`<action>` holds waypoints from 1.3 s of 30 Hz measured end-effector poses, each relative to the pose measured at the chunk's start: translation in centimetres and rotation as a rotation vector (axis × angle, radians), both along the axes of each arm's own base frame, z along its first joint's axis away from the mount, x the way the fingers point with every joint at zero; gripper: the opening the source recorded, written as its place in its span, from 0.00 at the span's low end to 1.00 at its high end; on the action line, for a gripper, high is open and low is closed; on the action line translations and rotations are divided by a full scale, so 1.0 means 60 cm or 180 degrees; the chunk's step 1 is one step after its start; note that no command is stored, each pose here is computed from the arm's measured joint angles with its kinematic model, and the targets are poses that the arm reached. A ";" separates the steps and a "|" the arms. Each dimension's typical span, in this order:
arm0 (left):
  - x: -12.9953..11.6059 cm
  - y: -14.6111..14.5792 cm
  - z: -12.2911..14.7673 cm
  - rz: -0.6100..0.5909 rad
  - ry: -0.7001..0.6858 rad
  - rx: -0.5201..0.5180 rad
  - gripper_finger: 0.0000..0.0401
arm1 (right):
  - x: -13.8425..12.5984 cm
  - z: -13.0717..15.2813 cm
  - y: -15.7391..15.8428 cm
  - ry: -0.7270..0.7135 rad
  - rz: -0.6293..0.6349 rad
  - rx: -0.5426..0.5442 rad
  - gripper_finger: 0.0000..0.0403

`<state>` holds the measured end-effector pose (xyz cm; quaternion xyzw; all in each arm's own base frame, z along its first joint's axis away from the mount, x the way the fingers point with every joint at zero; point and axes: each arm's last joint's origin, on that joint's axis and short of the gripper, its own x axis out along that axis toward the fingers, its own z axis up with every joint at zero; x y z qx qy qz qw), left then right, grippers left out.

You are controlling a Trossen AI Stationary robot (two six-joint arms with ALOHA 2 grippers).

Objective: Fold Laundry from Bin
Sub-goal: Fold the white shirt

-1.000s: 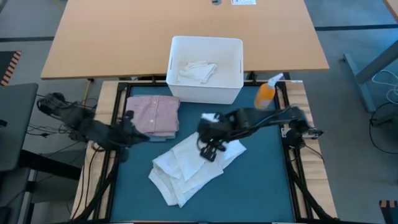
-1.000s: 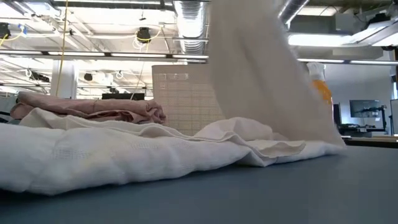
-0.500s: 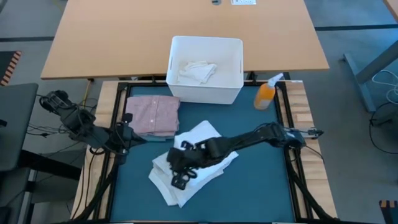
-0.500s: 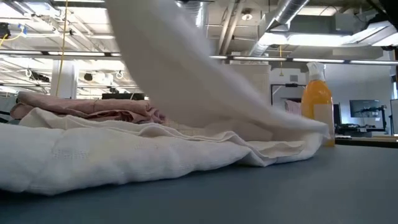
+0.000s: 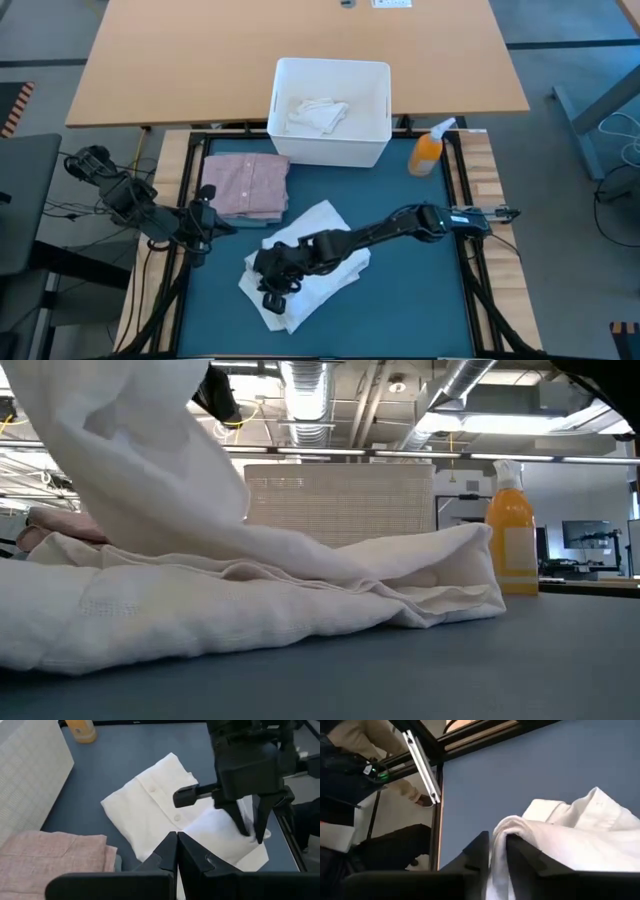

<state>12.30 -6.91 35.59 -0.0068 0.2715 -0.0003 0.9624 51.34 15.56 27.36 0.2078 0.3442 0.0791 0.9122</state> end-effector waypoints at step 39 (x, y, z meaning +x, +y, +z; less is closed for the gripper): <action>0.126 -0.130 -0.223 -0.1736 0.0186 0.0017 0.05 | -0.355 -0.052 -0.077 0.0558 -0.1018 -0.0568 0.46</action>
